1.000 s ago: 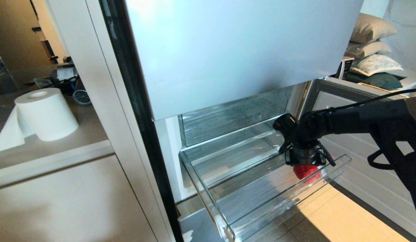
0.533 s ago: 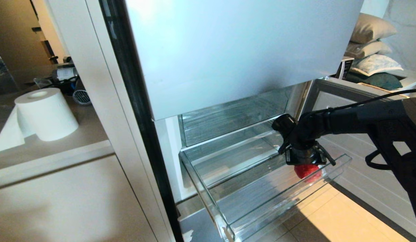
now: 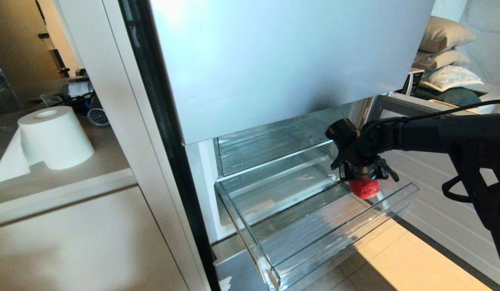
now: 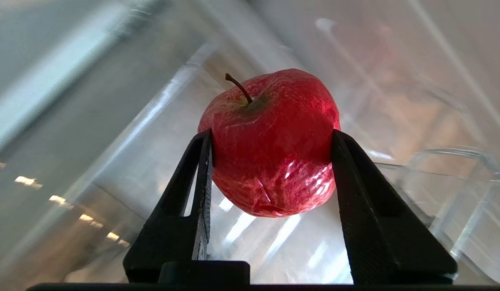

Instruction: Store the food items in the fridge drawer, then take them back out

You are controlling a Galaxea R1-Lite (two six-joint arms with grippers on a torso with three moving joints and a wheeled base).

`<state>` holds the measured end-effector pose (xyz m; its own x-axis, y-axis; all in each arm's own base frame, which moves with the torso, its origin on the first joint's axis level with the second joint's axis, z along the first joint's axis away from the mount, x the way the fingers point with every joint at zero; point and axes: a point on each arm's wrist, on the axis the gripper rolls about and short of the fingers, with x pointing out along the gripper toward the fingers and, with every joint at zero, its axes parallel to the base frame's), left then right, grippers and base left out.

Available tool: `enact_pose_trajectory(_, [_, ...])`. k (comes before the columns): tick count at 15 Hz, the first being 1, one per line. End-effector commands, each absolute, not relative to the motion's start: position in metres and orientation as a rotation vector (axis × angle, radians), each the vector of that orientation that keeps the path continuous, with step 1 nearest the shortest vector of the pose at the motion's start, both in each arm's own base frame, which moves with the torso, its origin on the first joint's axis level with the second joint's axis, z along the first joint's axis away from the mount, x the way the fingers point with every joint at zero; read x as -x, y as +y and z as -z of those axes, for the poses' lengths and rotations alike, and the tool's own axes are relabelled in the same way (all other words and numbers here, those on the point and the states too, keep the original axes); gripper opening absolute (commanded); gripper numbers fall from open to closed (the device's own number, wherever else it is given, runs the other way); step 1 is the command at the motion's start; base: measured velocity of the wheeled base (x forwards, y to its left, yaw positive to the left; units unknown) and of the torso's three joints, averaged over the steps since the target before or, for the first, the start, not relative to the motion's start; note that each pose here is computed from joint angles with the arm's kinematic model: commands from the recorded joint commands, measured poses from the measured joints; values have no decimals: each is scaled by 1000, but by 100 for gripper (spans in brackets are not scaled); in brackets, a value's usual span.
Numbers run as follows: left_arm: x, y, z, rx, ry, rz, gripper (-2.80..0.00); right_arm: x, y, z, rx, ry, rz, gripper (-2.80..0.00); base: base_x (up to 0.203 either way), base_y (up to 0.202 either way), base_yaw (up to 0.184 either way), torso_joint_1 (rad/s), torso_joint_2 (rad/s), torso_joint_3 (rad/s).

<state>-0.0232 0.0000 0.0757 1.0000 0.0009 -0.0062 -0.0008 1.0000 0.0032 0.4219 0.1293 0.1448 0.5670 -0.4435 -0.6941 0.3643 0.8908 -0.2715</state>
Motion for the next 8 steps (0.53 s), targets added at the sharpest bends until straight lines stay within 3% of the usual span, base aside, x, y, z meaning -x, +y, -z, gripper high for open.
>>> enact_pose_trajectory(1, [23,0,-76,-3,8,-2,-280,-420,139,-155,80,789,447,-280,0,0,0,0,0,0])
enact_pose_trajectory(8, [23,0,-76,-3,8,-1,-280,-379,180,-218,82,621,287,-280,0,0,0,0,0,0])
